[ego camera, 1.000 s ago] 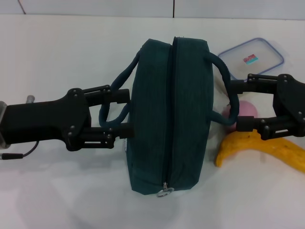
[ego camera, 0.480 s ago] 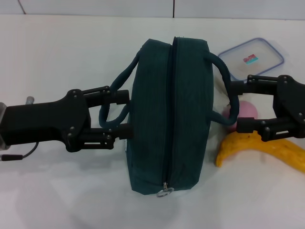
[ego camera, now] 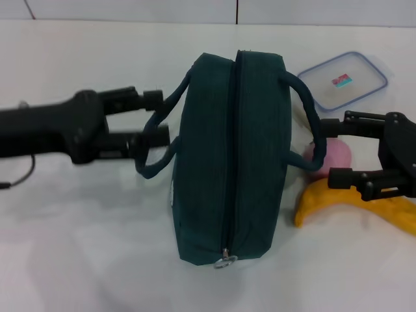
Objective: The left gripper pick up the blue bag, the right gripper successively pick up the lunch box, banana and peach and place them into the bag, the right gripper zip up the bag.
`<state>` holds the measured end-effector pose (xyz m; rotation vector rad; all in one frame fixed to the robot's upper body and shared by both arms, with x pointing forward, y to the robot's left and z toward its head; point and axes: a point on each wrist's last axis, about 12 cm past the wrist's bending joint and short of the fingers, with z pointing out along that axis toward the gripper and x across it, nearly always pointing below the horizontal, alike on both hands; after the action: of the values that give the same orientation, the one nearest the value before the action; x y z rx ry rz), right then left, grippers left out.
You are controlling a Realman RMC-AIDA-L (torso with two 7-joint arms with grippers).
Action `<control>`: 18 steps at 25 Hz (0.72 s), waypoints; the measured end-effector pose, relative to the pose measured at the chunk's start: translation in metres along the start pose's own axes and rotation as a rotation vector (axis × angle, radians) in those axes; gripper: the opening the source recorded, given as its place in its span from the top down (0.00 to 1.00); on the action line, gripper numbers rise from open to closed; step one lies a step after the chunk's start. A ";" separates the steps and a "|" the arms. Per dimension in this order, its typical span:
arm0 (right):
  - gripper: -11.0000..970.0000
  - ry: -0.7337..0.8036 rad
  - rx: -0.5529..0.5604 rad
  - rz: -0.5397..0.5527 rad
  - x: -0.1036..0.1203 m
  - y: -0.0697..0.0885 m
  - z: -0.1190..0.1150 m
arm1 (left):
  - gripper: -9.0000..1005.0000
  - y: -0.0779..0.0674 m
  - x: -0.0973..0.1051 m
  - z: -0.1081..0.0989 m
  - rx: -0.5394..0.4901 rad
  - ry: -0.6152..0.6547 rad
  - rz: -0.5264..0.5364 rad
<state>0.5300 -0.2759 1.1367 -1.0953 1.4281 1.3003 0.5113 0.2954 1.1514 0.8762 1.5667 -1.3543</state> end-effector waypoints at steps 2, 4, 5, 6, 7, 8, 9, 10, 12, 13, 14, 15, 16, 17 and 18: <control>0.12 0.000 0.000 0.000 0.000 0.000 0.000 | 0.17 0.005 -0.010 0.000 -0.052 0.068 -0.093; 0.12 -0.002 0.002 0.002 0.002 0.001 0.000 | 0.17 0.011 -0.020 0.002 -0.118 0.135 -0.187; 0.12 -0.004 0.006 0.004 0.003 0.002 -0.001 | 0.17 0.014 -0.026 0.004 -0.154 0.167 -0.234; 0.12 -0.006 0.010 0.006 0.005 0.003 -0.002 | 0.17 0.017 -0.029 0.005 -0.183 0.192 -0.281; 0.12 -0.008 0.016 0.006 0.007 0.004 -0.003 | 0.17 0.020 -0.033 0.008 -0.212 0.216 -0.331; 0.12 -0.009 0.021 0.006 0.009 0.006 -0.005 | 0.17 0.023 -0.037 0.011 -0.230 0.239 -0.384; 0.12 -0.011 0.027 0.006 0.011 0.007 -0.006 | 0.17 0.024 -0.039 0.013 -0.236 0.249 -0.409; 0.12 -0.012 0.032 0.007 0.012 0.008 -0.008 | 0.17 0.024 -0.041 0.016 -0.236 0.259 -0.434; 0.12 -0.012 0.032 0.007 0.012 0.008 -0.008 | 0.17 0.024 -0.043 0.020 -0.235 0.272 -0.460; 0.12 -0.016 0.043 0.015 0.017 0.012 -0.011 | 0.17 0.024 -0.044 0.024 -0.234 0.284 -0.480; 0.12 -0.017 0.050 0.017 0.020 0.013 -0.013 | 0.17 0.024 -0.047 0.035 -0.232 0.326 -0.513; 0.12 -0.017 0.053 0.018 0.021 0.014 -0.013 | 0.17 0.024 -0.048 0.036 -0.232 0.329 -0.515; 0.12 -0.018 0.057 0.017 0.022 0.016 -0.015 | 0.17 0.024 -0.049 0.040 -0.230 0.338 -0.525; 0.12 -0.018 0.059 0.017 0.023 0.016 -0.015 | 0.17 0.024 -0.050 0.044 -0.228 0.341 -0.539; 0.12 -0.018 0.062 0.017 0.024 0.017 -0.016 | 0.17 0.025 -0.051 0.047 -0.229 0.343 -0.555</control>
<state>0.5074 -0.2920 1.1177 -1.0297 1.4574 1.2669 0.5608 0.2543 1.1875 0.5685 2.3029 -1.3998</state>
